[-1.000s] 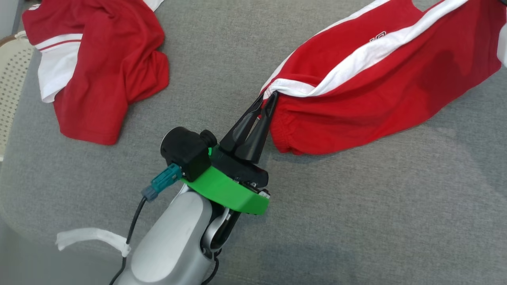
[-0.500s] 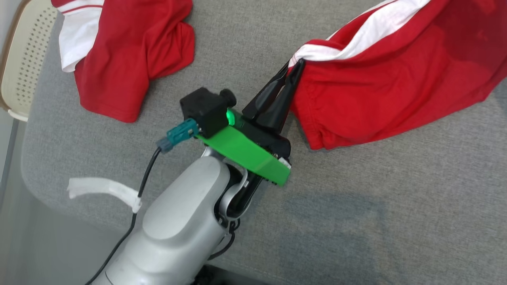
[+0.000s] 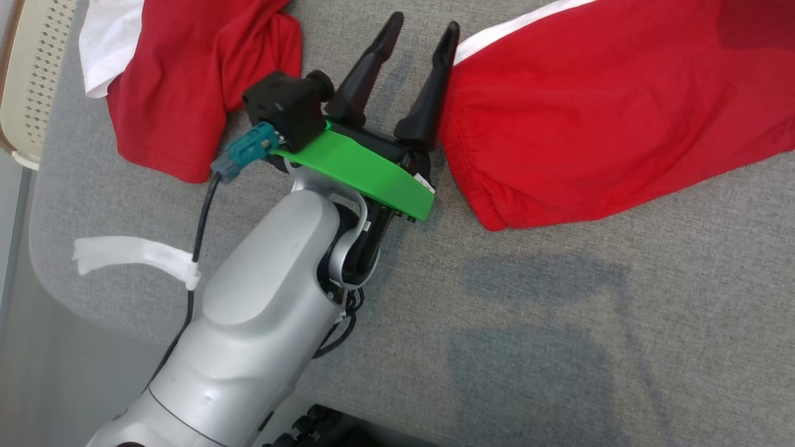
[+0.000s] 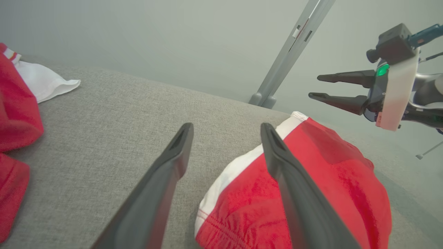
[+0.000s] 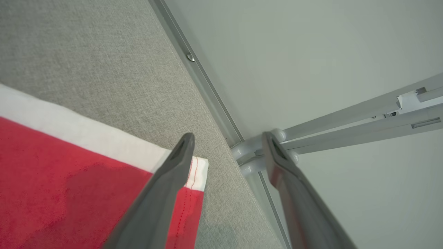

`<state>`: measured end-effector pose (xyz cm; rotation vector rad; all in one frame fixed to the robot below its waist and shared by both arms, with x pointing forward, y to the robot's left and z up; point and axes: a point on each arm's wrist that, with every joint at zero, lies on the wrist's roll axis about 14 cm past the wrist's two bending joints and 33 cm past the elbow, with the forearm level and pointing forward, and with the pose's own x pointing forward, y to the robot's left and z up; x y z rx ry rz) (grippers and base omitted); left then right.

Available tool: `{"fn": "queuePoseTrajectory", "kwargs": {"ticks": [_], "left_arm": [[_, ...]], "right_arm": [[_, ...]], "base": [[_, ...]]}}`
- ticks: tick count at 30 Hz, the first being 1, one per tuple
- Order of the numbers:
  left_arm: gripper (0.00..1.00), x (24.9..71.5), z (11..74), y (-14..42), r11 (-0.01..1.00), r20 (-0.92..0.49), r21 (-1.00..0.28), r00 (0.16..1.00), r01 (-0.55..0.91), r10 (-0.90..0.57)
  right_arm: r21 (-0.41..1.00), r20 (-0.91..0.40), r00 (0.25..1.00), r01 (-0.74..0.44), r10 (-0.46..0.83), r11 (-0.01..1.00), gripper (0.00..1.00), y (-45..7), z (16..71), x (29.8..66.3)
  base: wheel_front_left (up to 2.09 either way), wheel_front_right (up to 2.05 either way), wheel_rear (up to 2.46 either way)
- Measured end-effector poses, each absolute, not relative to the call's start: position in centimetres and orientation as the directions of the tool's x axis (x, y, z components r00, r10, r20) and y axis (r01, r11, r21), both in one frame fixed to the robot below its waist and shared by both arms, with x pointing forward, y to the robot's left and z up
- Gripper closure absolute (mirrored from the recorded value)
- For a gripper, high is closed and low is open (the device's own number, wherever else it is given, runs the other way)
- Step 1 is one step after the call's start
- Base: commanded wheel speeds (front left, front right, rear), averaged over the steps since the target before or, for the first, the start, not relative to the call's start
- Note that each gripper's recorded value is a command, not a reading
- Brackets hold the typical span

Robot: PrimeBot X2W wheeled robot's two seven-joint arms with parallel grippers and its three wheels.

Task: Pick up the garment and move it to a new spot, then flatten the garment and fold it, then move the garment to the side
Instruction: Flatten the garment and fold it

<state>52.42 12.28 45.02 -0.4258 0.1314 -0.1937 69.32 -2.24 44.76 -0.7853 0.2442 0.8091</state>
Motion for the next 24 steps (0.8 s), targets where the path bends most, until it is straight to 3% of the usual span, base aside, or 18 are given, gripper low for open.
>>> {"fn": "queuePoseTrajectory", "kwargs": {"ticks": [5, 11, 15, 24], "left_arm": [[0.00, 53.0, 47.5, 14.1, 0.913, -0.012, -0.388, 0.989, 0.129, -0.145], [0.00, 51.2, 51.8, 16.9, 0.968, 0.128, -0.239, 0.991, 0.072, -0.042], [0.00, 48.6, 53.6, 19.2, 0.977, 0.183, -0.212, 0.982, -0.010, 0.050], [0.00, 43.3, 53.9, 18.7, 0.986, 0.190, -0.168, 0.981, -0.009, 0.041]], "right_arm": [[-0.492, -0.379, 0.732, -0.678, 0.567, 0.546, 0.00, -3.1, 47.7, 70.8], [-0.278, -0.220, 0.804, -0.594, 0.552, 0.755, 0.00, -5.1, 50.0, 71.1], [-0.168, -0.164, 0.835, -0.548, 0.525, 0.819, 0.00, -6.0, 49.1, 69.5], [-0.028, -0.257, 0.895, -0.384, 0.365, 0.923, 0.00, -10.5, 45.1, 65.7]], "base": [[0.00, 0.00, 0.00], [0.00, 0.00, 0.00], [0.00, 0.00, 0.00], [0.00, 0.00, 0.00]]}}
